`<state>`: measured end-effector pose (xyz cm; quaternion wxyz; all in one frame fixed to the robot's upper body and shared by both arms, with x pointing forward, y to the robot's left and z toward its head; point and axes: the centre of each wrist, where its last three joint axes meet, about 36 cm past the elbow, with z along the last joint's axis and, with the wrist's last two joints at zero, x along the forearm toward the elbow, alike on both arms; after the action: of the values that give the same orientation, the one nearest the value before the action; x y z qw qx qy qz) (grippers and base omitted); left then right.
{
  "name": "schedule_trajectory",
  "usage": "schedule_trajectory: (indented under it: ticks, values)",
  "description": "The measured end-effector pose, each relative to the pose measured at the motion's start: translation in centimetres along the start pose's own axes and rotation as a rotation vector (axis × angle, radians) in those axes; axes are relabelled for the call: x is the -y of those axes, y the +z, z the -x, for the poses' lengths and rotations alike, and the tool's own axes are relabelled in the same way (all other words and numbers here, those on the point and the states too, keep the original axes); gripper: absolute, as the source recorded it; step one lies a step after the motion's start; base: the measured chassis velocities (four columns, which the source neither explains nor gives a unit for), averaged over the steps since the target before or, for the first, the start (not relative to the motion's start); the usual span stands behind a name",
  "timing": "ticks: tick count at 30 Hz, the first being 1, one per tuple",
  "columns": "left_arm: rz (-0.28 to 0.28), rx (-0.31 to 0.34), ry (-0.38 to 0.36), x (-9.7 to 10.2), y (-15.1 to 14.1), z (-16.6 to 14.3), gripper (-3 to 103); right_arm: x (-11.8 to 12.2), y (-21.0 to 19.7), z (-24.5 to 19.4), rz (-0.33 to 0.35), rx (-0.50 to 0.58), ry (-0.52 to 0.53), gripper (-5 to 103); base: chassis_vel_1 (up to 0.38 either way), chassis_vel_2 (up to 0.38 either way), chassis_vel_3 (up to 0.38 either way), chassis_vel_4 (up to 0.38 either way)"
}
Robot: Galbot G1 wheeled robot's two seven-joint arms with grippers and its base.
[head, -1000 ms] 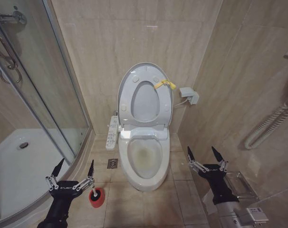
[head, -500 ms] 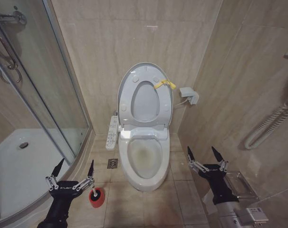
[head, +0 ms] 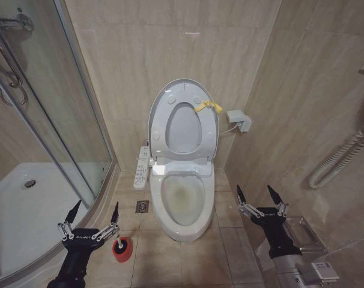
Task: Open the toilet lid, clean the toilet bowl with a toilet brush, close the toilet lid, and flush.
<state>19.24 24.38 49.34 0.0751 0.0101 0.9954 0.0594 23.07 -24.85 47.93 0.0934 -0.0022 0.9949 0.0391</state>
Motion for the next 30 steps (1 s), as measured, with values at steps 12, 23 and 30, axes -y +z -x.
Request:
schedule_trajectory:
  ticks: [12,23,30]
  values:
    - [0.0,0.0,0.0,0.0,0.0,0.0,100,0.0,0.0,0.0,0.0,0.0,0.0,100,0.0,0.0,0.0,0.0]
    - [0.0,0.0,0.0,0.0,0.0,0.0,100,0.0,0.0,0.0,0.0,0.0,0.0,100,0.0,0.0,0.0,0.0]
    - [0.0,0.0,0.0,0.0,0.0,0.0,100,0.0,0.0,0.0,0.0,0.0,0.0,100,0.0,0.0,0.0,0.0]
